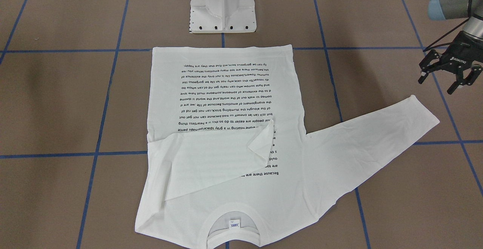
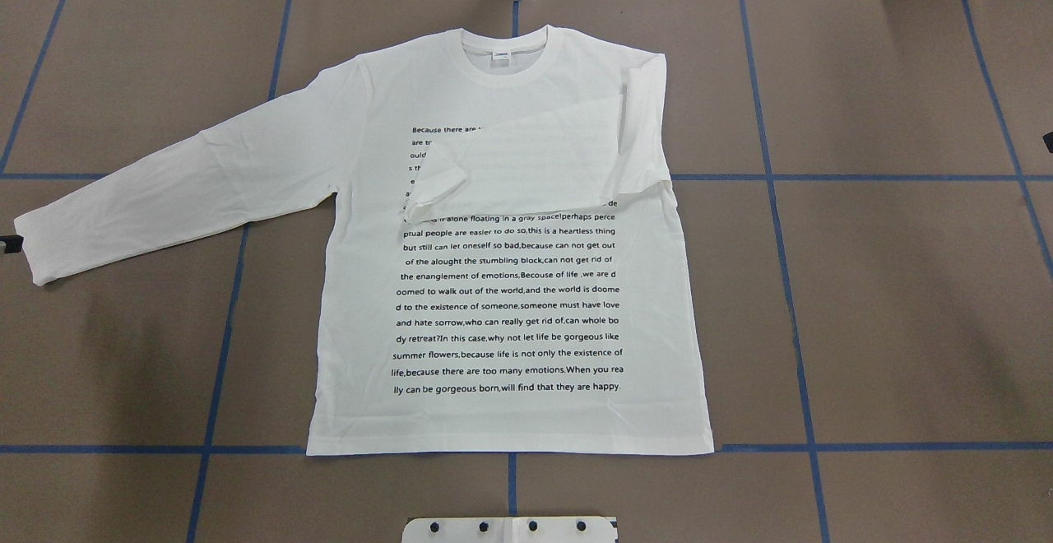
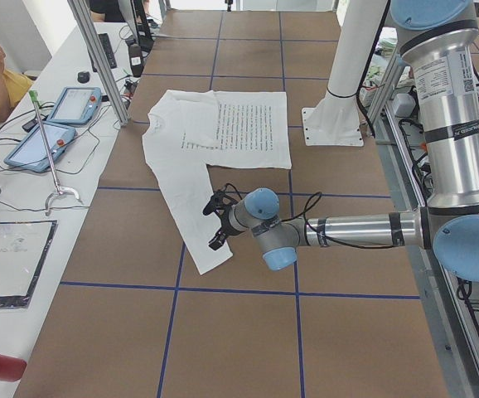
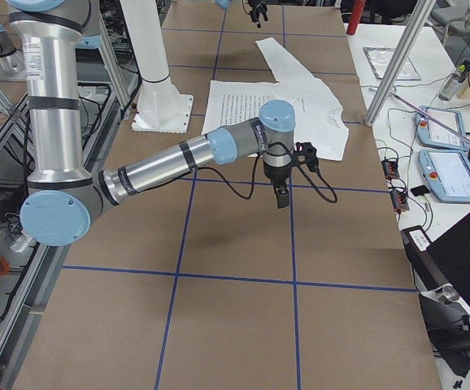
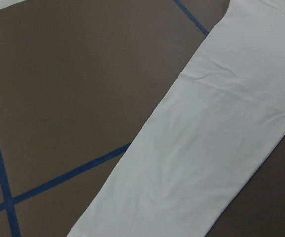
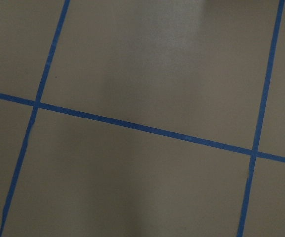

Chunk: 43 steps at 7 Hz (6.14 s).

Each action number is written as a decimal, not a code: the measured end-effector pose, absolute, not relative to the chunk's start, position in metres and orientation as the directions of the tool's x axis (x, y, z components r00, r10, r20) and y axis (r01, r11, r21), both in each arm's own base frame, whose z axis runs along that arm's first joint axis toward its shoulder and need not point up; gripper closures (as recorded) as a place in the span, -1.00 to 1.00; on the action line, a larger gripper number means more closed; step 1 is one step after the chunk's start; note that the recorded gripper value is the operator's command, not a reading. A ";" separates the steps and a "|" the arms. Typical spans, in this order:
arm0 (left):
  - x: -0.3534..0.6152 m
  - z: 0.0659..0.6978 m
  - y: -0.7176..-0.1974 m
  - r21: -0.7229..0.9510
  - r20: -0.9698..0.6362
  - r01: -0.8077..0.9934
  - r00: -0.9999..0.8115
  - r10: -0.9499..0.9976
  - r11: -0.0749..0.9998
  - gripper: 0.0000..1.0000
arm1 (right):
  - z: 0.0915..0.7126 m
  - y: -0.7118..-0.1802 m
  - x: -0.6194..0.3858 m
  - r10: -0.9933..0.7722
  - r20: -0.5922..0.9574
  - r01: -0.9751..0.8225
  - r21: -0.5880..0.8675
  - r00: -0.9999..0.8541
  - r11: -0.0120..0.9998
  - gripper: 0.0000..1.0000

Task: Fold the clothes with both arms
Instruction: 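Release the sleeve on the shirt and withdraw the right gripper, then reach the left gripper to the other sleeve cuff and grasp it, then carry the sleeve with the left gripper across the shirt body, then release the sleeve and lift the left gripper away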

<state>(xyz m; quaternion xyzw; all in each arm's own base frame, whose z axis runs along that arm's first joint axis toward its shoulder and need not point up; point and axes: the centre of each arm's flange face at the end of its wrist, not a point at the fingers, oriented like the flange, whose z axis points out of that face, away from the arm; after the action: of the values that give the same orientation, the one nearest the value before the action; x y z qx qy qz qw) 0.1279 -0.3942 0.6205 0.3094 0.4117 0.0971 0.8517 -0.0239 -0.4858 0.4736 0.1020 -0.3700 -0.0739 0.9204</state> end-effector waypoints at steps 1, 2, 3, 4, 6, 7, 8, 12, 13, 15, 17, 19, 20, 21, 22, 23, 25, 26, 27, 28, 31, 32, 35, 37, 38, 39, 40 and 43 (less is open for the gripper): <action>0.143 0.633 -0.387 0.589 -0.653 0.111 0.649 0.390 0.801 -0.96 | 0.480 -0.481 -0.020 -0.212 0.667 0.058 0.246 0.714 0.968 -1.00; 0.158 0.643 -0.381 0.574 -0.659 0.127 0.657 0.365 0.809 -0.95 | 0.482 -0.480 -0.019 -0.212 0.667 0.057 0.247 0.714 0.967 -1.00; 0.171 0.654 -0.376 0.566 -0.655 0.128 0.670 0.350 0.814 -0.91 | 0.483 -0.479 -0.019 -0.213 0.667 0.056 0.248 0.714 0.967 -1.00; 0.178 0.662 -0.373 0.563 -0.646 0.124 0.683 0.342 0.817 -0.80 | 0.483 -0.479 -0.019 -0.213 0.667 0.056 0.249 0.714 0.967 -1.00; 0.184 0.673 -0.372 0.559 -0.636 0.113 0.695 0.337 0.822 -0.54 | 0.483 -0.479 -0.019 -0.211 0.667 0.055 0.248 0.715 0.967 -1.00; 0.185 0.675 -0.372 0.559 -0.633 0.108 0.696 0.339 0.822 -0.48 | 0.483 -0.479 -0.019 -0.211 0.666 0.055 0.248 0.715 0.967 -1.00; 0.186 0.676 -0.371 0.560 -0.630 0.103 0.697 0.342 0.822 -0.48 | 0.483 -0.480 -0.019 -0.211 0.666 0.054 0.248 0.715 0.967 -1.00; 0.193 0.682 -0.370 0.564 -0.617 0.087 0.705 0.349 0.821 0.03 | 0.485 -0.480 -0.019 -0.208 0.667 0.054 0.245 0.716 0.968 -1.00; 0.195 0.684 -0.370 0.563 -0.615 0.084 0.707 0.349 0.822 0.57 | 0.485 -0.480 -0.019 -0.208 0.666 0.054 0.244 0.716 0.968 -1.00; 0.196 0.687 -0.370 0.562 -0.614 0.082 0.708 0.349 0.823 1.00 | 0.485 -0.480 -0.019 -0.208 0.667 0.054 0.245 0.716 0.968 -1.00; 0.196 0.684 -0.370 0.572 -0.619 0.087 0.699 0.358 0.816 1.00 | 0.484 -0.481 -0.020 -0.210 0.667 0.054 0.247 0.715 0.968 -1.00; 0.198 0.658 -0.372 0.618 -0.641 0.125 0.652 0.405 0.776 1.00 | 0.482 -0.481 -0.020 -0.212 0.666 0.053 0.250 0.715 0.967 -1.00; 0.203 0.629 -0.376 0.652 -0.657 0.160 0.607 0.447 0.741 1.00 | 0.482 -0.482 -0.020 -0.212 0.666 0.053 0.251 0.715 0.967 -1.00; 0.214 0.597 -0.387 0.675 -0.674 0.193 0.554 0.488 0.712 1.00 | 0.482 -0.482 -0.020 -0.212 0.666 0.053 0.251 0.715 0.966 -1.00; 0.231 0.563 -0.404 0.672 -0.703 0.231 0.495 0.510 0.703 1.00 | 0.482 -0.482 -0.020 -0.213 0.666 0.053 0.251 0.715 0.966 -1.00; 0.253 0.528 -0.424 0.641 -0.747 0.266 0.431 0.506 0.720 1.00 | 0.482 -0.482 -0.020 -0.213 0.666 0.053 0.251 0.715 0.966 -1.00; 0.305 0.440 -0.471 0.525 -0.846 0.328 0.308 0.436 0.785 1.00 | 0.483 -0.481 -0.020 -0.211 0.666 0.053 0.248 0.715 0.967 -1.00; 0.333 0.382 -0.493 0.444 -0.893 0.350 0.249 0.375 0.825 1.00 | 0.484 -0.480 -0.020 -0.209 0.666 0.054 0.246 0.716 0.968 -1.00; 0.362 0.322 -0.502 0.359 -0.932 0.351 0.184 0.312 0.865 1.00 | 0.486 -0.480 -0.019 -0.207 0.666 0.054 0.243 0.716 0.969 -1.00; 0.390 0.263 -0.501 0.278 -0.960 0.343 0.116 0.253 0.897 1.00 | 0.486 -0.480 -0.019 -0.207 0.667 0.053 0.243 0.716 0.969 -1.00; 0.450 0.151 -0.479 0.153 -0.987 0.325 0.011 0.158 0.933 1.00 | 0.485 -0.481 -0.020 -0.206 0.667 0.051 0.244 0.716 0.969 -1.00; 0.470 0.136 -0.466 0.148 -0.988 0.323 -0.002 0.157 0.935 1.00 | 0.484 -0.481 -0.020 -0.206 0.667 0.050 0.245 0.716 0.968 -1.00; 0.531 0.131 -0.439 0.142 -0.989 0.329 0.018 0.144 0.933 -0.79 | 0.484 -0.482 -0.020 -0.206 0.667 0.050 0.246 0.716 0.968 -1.00; 0.575 0.140 -0.420 0.156 -0.988 0.344 0.059 0.144 0.926 -1.00 | 0.484 -0.482 -0.020 -0.208 0.667 0.051 0.246 0.716 0.968 -1.00; 0.584 0.141 -0.411 0.177 -0.984 0.354 0.076 0.161 0.918 -1.00 | 0.483 -0.482 -0.020 -0.208 0.667 0.051 0.247 0.716 0.968 -1.00; 0.585 0.140 -0.407 0.221 -0.975 0.337 0.115 0.193 0.915 -1.00 | 0.483 -0.483 -0.020 -0.207 0.667 0.050 0.247 0.715 0.968 -1.00; 0.581 0.138 -0.406 0.275 -0.957 0.307 0.175 0.230 0.911 -1.00 | 0.480 -0.483 -0.020 -0.197 0.671 0.039 0.243 0.715 0.969 -1.00; 0.517 0.142 -0.436 0.430 -0.873 0.223 0.349 0.340 0.875 -1.00 | 0.440 -0.497 -0.065 -0.091 0.726 -0.078 0.196 0.682 0.978 -1.00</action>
<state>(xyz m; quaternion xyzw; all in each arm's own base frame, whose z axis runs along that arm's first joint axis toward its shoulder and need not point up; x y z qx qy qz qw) 0.5172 -0.4358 0.1418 0.2472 0.5693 0.0374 0.7832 -0.0649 -0.4970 0.4398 0.1058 -0.3986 -0.0035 0.9110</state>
